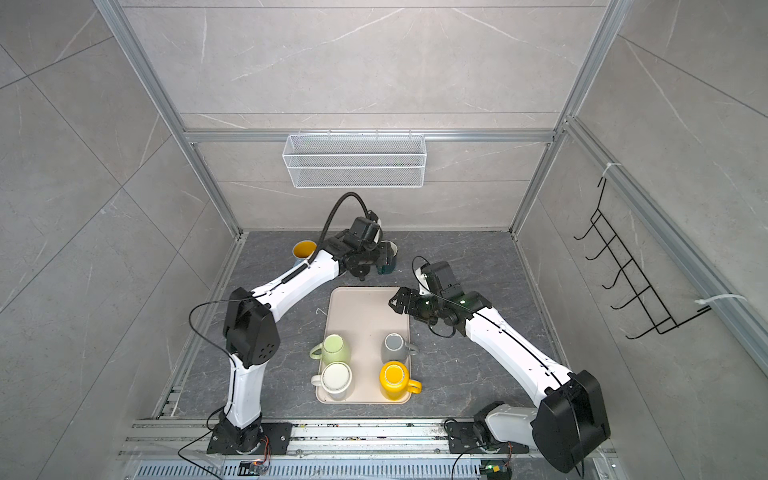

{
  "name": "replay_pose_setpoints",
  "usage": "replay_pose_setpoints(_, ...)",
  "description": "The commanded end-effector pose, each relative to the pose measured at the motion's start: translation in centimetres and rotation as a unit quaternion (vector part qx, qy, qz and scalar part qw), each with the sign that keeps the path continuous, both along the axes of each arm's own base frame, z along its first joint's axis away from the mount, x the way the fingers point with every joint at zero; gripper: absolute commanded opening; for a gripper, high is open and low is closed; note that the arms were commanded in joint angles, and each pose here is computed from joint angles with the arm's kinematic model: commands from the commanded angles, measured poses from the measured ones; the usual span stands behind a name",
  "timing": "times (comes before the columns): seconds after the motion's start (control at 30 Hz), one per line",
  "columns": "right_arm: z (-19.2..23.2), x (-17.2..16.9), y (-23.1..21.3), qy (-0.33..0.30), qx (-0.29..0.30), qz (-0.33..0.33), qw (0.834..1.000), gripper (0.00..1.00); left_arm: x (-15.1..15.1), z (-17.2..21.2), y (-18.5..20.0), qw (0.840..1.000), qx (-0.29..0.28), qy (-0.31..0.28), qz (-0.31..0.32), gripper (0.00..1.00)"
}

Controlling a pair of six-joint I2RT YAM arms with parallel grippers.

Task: Turn the mug right side up

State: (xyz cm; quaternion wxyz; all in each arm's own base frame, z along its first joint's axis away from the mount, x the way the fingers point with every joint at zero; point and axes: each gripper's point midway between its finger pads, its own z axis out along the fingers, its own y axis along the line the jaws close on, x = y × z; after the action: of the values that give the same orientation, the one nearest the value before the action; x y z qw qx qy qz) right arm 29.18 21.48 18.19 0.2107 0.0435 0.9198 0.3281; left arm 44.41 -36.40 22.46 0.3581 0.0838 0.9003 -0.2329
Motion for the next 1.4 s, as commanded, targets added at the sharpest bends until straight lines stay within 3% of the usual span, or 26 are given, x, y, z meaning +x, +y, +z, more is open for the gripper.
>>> replay_pose_setpoints(0.0,-0.5,0.0,0.2,0.007,0.008,0.0,1.0,0.84,-3.4,8.9,1.1,0.995,-0.057,-0.072,-0.036,0.58)
replay_pose_setpoints(0.13,-0.9,0.1,0.8,0.013,0.022,0.004,1.0,0.84,-7.3,11.7,5.9,0.994,-0.06,-0.096,-0.009,0.62)
replay_pose_setpoints(0.3,-1.5,0.2,2.1,0.027,0.04,0.015,0.999,0.83,-11.7,11.4,11.7,0.99,-0.123,-0.035,0.051,0.63)
replay_pose_setpoints(0.4,-1.6,0.2,2.5,0.028,0.038,0.021,0.999,0.83,-13.6,10.0,15.1,0.975,-0.185,0.009,0.12,0.63)
replay_pose_setpoints(0.5,-1.4,0.3,2.6,0.024,0.035,0.022,0.999,0.83,-15.1,7.5,18.2,0.935,-0.276,0.075,0.212,0.63)
replay_pose_setpoints(0.57,-1.2,0.4,2.6,0.021,0.03,0.023,0.999,0.83,-15.9,5.6,20.0,0.896,-0.33,0.124,0.271,0.63)
replay_pose_setpoints(0.67,-1.0,0.6,2.5,0.018,0.026,0.022,0.999,0.83,-17.1,3.3,21.6,0.853,-0.362,0.17,0.334,0.62)
replay_pose_setpoints(0.83,-1.0,0.6,2.4,0.018,0.022,0.019,0.999,0.83,-19.0,0.6,22.7,0.809,-0.348,0.245,0.407,0.6)
replay_pose_setpoints(1.1,-1.5,0.7,2.2,0.024,0.015,0.012,1.0,0.82,-23.3,-3.8,24.6,0.715,-0.234,0.377,0.54,0.59)
replay_pose_setpoints(1.37,-2.2,0.8,2.2,0.032,0.008,0.012,0.999,0.83,-23.7,-8.4,21.8,0.636,-0.279,0.458,0.555,0.52)
